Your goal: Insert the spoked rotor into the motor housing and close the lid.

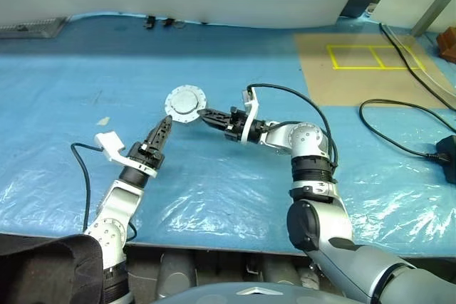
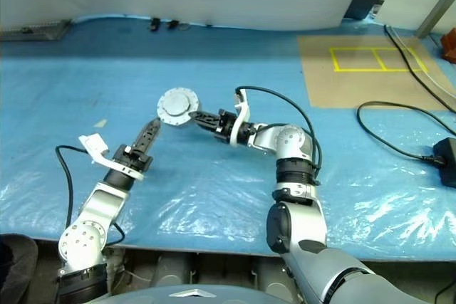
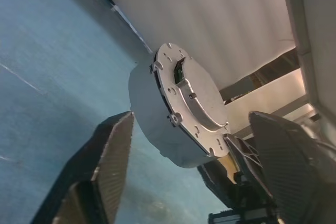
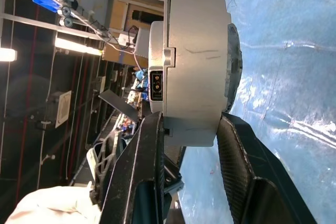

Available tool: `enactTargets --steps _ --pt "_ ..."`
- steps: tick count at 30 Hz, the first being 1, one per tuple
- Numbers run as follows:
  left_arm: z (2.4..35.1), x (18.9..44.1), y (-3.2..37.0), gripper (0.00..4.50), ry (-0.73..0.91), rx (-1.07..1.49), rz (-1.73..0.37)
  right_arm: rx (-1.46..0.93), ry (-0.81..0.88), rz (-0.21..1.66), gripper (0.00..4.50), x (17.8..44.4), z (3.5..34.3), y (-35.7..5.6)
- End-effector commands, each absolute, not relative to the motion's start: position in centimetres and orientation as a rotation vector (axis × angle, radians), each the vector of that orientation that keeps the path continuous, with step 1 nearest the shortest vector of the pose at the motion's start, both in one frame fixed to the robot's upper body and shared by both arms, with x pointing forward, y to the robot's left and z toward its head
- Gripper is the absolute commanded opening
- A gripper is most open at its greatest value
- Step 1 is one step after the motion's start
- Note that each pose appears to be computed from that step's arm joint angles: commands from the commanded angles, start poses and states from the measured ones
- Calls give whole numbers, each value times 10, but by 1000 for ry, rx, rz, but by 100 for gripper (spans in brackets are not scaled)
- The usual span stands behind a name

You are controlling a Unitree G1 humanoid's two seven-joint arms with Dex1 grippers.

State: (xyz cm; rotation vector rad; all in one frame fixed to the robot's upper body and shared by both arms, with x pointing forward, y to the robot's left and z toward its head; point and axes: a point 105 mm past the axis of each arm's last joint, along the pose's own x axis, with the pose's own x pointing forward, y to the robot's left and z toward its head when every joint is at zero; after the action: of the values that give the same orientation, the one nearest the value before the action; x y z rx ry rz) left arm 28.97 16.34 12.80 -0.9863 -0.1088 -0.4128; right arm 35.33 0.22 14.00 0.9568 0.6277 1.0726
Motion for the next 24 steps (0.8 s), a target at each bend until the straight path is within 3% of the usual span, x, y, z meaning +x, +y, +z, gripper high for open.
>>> enactTargets --steps 1,17,20,24 --pt "141 285 159 445 -125 -1051 -460 941 512 1223 105 344 172 12" --pt "154 303 155 445 -169 -1182 -475 936 522 1400 105 315 183 19" --pt "157 305 160 388 -205 -1222 -464 944 523 1385 105 317 182 20" --pt "159 302 153 261 -187 -1211 -522 947 521 1377 105 318 182 21"
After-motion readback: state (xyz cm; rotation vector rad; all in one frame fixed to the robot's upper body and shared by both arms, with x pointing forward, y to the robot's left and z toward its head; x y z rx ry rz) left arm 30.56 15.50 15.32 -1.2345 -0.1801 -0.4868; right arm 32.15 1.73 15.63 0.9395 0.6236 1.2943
